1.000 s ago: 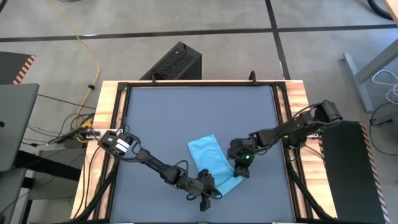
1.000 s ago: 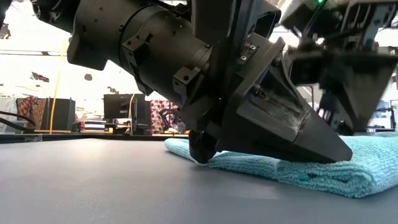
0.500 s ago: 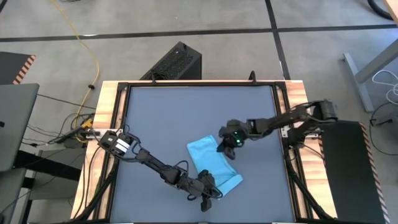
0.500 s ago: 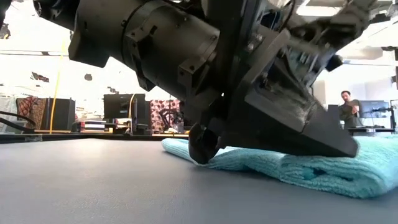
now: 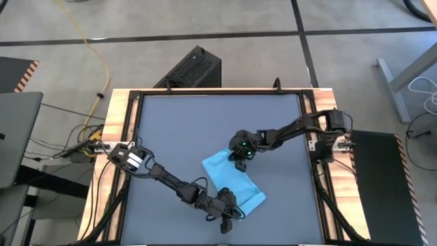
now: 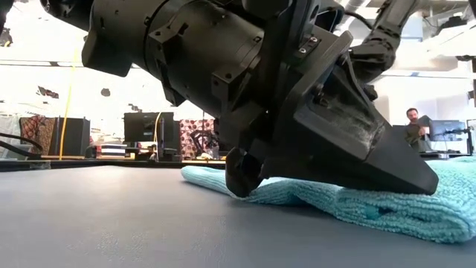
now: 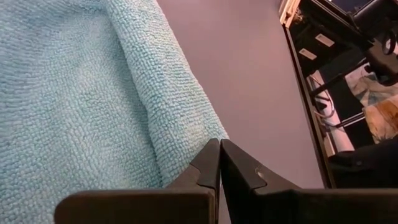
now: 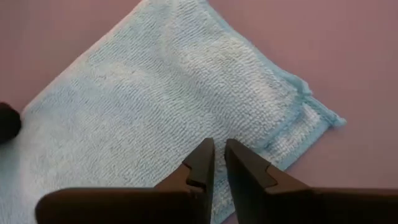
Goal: Roll towel into tight, uniform cylinder
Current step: Roll the blue microfiber cloth
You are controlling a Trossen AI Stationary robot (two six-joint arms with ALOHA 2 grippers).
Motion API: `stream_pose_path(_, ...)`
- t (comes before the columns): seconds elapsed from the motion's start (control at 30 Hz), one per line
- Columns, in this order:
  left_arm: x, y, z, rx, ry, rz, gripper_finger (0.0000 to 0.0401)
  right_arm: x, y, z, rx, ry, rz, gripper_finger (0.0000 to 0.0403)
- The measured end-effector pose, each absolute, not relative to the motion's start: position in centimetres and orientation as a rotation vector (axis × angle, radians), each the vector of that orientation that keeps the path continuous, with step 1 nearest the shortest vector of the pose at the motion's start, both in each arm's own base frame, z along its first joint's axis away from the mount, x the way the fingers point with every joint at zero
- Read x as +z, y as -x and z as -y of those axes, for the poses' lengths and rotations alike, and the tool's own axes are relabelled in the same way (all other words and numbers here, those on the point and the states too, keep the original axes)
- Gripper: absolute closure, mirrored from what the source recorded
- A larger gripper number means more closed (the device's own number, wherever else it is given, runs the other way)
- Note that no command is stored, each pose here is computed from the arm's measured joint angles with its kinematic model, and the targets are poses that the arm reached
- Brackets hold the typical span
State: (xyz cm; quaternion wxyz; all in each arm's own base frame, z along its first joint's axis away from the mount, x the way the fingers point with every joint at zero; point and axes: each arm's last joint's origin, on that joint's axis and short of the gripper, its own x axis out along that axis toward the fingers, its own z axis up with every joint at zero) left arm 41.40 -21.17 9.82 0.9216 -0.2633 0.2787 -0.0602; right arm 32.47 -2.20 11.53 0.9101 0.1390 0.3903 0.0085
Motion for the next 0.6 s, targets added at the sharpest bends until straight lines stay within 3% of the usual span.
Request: stream_pose_path(0.6, 9.7, -41.0, 21.7, -0.116, 0.5, -0.571, 0.0401, 13.0, -33.8, 2.7, -0.131, -0.054, -0.822, 0.0338)
